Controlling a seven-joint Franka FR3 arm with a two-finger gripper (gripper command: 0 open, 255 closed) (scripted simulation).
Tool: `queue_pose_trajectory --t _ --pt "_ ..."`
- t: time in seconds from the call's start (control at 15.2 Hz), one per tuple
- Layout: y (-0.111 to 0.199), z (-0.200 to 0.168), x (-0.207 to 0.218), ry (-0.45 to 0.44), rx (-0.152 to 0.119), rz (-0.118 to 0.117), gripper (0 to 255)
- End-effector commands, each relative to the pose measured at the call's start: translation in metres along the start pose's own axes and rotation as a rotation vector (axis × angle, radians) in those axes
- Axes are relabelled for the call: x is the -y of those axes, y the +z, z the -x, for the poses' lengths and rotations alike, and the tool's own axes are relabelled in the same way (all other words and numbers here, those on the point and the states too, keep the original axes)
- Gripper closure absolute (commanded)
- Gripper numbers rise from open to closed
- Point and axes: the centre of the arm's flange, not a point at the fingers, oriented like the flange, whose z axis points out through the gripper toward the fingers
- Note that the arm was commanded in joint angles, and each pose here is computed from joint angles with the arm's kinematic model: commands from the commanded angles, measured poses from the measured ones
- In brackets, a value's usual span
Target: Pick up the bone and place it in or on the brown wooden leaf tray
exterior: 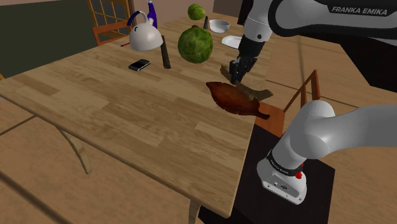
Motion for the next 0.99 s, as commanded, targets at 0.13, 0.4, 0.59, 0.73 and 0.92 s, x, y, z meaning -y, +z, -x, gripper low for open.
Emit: queue_pose_trajectory --t 0.13,0.4,0.59,0.73,0.92 --pt "0.021 0.002 -0.001 0.000 -0.001 0.000 255" --pt "0.043 0.004 -0.002 0.000 -0.001 0.000 255" --pt "0.043 0.004 -0.002 0.000 -0.001 0.000 255" --pt "0.043 0.004 -0.002 0.000 -0.001 0.000 255" --pt "0.043 0.004 -0.002 0.000 -0.001 0.000 255"
